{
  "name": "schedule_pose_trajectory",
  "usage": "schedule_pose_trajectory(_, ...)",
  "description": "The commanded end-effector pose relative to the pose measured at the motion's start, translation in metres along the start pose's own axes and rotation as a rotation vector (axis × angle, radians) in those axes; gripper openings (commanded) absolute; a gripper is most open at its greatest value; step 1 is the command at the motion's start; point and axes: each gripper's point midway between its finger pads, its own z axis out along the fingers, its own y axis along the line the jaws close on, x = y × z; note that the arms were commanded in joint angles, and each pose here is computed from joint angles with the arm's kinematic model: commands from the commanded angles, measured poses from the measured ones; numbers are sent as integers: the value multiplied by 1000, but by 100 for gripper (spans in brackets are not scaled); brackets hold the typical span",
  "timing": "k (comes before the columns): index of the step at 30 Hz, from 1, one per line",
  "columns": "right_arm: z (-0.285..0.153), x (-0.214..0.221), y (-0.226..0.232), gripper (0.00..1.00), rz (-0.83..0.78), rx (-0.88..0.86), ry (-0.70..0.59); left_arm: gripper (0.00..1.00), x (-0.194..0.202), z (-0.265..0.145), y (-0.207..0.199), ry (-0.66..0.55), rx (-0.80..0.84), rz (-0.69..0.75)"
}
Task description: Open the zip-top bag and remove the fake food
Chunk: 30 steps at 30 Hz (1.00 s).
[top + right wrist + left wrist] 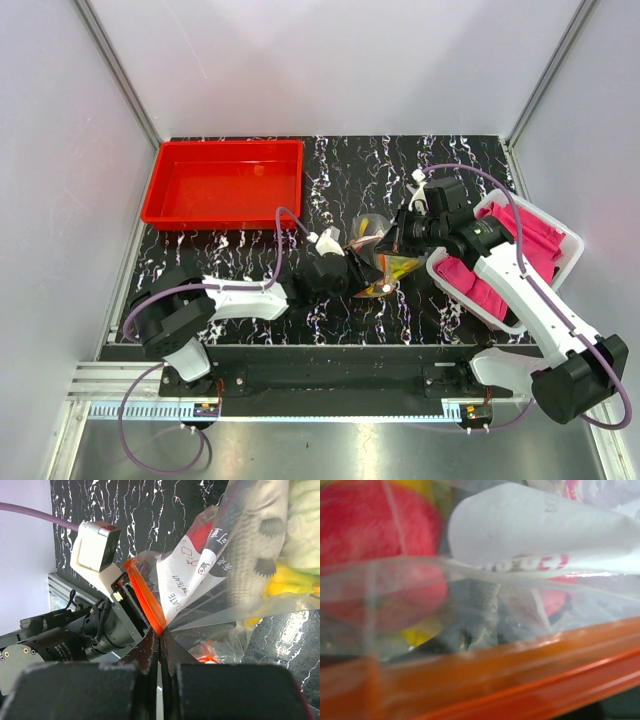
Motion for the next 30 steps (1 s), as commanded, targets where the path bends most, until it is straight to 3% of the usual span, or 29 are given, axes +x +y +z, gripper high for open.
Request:
schedule_pose_trajectory(1, -16, -7, 21, 0, -42, -73, -52, 46, -27, 2, -7, -107, 21, -28)
schedule_pose_trajectory(4, -16, -4, 20, 0, -37, -73, -45, 48, -25, 4, -17, -78, 90, -48)
schedule_pose_trajectory(7, -16, -4, 23, 0, -37, -86, -40, 45, -31, -2, -21, -126, 174, -89)
schedule_pose_trajectory(14, -20, -4, 28, 0, -38, -103, -45, 37, -45, 4, -32, -181, 169, -45)
schedule_pose_trajectory(18, -20, -4, 27, 0, -39, -100, -44, 30, -46, 7, -40, -179, 194, -52)
schedule_pose_trajectory(22, -17, -1, 21, 0, -52, -86, -39, 2, -47, 1, -52, -164, 236, -39)
schedule_pose_trajectory(23, -15, 0, 17, 0, -70, -77, -39, 0, -49, 0, -54, -161, 230, -29)
schedule_pose_trajectory(30, -8, 15, -8, 0, -148, -31, -40, 0, -62, -19, -74, -156, 189, 123)
